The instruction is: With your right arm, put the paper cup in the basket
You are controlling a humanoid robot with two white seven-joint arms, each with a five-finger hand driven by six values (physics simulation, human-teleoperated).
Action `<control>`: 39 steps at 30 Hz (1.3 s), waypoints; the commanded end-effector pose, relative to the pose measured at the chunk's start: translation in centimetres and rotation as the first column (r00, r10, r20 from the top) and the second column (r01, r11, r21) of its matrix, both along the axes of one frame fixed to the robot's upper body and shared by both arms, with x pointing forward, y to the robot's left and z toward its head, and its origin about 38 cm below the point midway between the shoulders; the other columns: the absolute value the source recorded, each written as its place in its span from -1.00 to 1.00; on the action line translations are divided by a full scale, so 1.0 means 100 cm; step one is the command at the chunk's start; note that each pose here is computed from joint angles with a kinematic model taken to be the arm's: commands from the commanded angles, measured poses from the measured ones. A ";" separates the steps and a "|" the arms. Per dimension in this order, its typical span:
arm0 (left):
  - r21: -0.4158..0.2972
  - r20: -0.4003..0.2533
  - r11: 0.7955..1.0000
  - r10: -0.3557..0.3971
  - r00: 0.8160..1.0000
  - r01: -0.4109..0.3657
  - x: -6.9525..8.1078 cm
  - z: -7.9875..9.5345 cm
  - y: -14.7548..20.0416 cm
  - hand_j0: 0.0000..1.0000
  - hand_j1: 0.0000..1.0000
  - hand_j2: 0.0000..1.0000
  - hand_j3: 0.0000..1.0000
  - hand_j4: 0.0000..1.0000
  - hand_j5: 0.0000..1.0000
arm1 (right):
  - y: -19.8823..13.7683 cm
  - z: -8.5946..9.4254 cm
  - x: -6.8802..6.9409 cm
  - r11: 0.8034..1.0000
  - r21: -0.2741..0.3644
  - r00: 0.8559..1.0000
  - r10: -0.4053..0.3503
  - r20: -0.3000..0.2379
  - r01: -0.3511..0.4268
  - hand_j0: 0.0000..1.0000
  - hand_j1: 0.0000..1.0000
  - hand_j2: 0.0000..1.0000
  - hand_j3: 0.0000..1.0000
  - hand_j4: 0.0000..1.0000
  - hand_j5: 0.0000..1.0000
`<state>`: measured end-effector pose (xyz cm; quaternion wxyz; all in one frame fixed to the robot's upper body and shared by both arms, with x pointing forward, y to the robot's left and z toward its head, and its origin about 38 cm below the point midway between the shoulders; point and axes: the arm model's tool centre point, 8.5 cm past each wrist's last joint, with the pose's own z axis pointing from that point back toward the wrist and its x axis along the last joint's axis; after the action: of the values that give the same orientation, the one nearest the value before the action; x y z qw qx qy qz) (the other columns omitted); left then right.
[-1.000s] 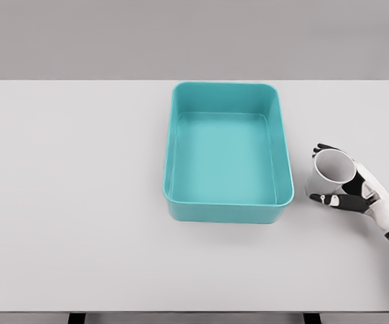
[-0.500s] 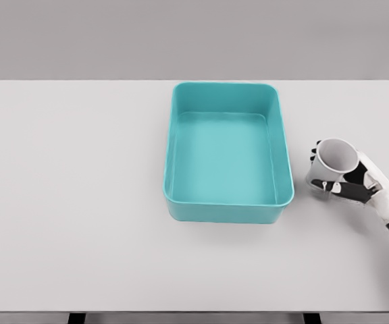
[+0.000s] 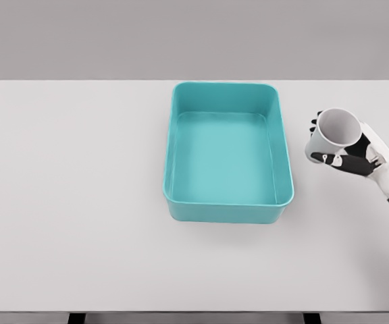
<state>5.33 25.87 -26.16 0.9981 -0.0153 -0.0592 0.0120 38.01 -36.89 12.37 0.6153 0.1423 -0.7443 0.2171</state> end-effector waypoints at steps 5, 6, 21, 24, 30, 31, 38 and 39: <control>0.000 0.000 1.000 0.000 1.000 0.000 0.000 0.000 0.000 1.00 1.00 1.00 1.00 1.00 1.00 | 0.007 0.017 0.007 1.000 -0.009 0.999 0.017 0.047 -0.017 0.10 0.10 0.10 0.10 0.10 0.10; 0.000 0.000 1.000 0.001 1.000 -0.001 0.000 0.000 0.000 1.00 1.00 1.00 1.00 1.00 1.00 | 0.008 0.019 0.009 1.000 -0.011 0.998 0.020 0.053 -0.020 0.10 0.10 0.10 0.10 0.10 0.10; 0.000 0.000 1.000 0.000 1.000 0.000 0.000 0.000 0.000 1.00 1.00 1.00 1.00 1.00 1.00 | 0.062 0.054 0.039 0.991 -0.123 0.981 0.076 0.179 -0.054 0.10 0.10 0.10 0.10 0.10 0.10; 0.000 0.000 1.000 0.000 1.000 0.000 0.000 0.000 0.000 1.00 1.00 1.00 1.00 1.00 1.00 | 0.081 0.070 0.039 0.982 -0.179 0.970 0.102 0.221 -0.063 0.10 0.10 0.10 0.10 0.10 0.10; 0.000 0.000 1.000 0.000 1.000 0.000 0.000 0.000 0.000 1.00 1.00 1.00 1.00 1.00 1.00 | 0.100 0.077 0.038 0.966 -0.248 0.961 0.138 0.239 -0.077 0.10 0.10 0.10 0.10 0.10 0.10; 0.000 0.000 1.000 0.001 1.000 -0.001 0.000 0.000 0.000 1.00 1.00 1.00 1.00 1.00 1.00 | 0.105 0.078 0.039 0.961 -0.263 0.958 0.152 0.244 -0.086 0.10 0.10 0.10 0.10 0.10 0.10; 0.000 0.000 1.000 0.000 1.000 0.000 0.000 0.000 0.000 1.00 1.00 1.00 1.00 1.00 1.00 | 0.129 0.089 0.038 0.920 -0.379 0.935 0.217 0.281 -0.100 0.10 0.10 0.10 0.10 0.10 0.10; 0.000 0.000 1.000 0.000 1.000 0.000 0.000 0.000 0.000 1.00 1.00 1.00 1.00 1.00 1.00 | 0.138 0.091 0.039 0.909 -0.401 0.928 0.244 0.283 -0.116 0.10 0.10 0.10 0.10 0.10 0.10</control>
<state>5.34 25.87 -26.16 0.9981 -0.0153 -0.0593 0.0118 42.20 -24.00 22.00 0.4773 0.0494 -0.7713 0.4180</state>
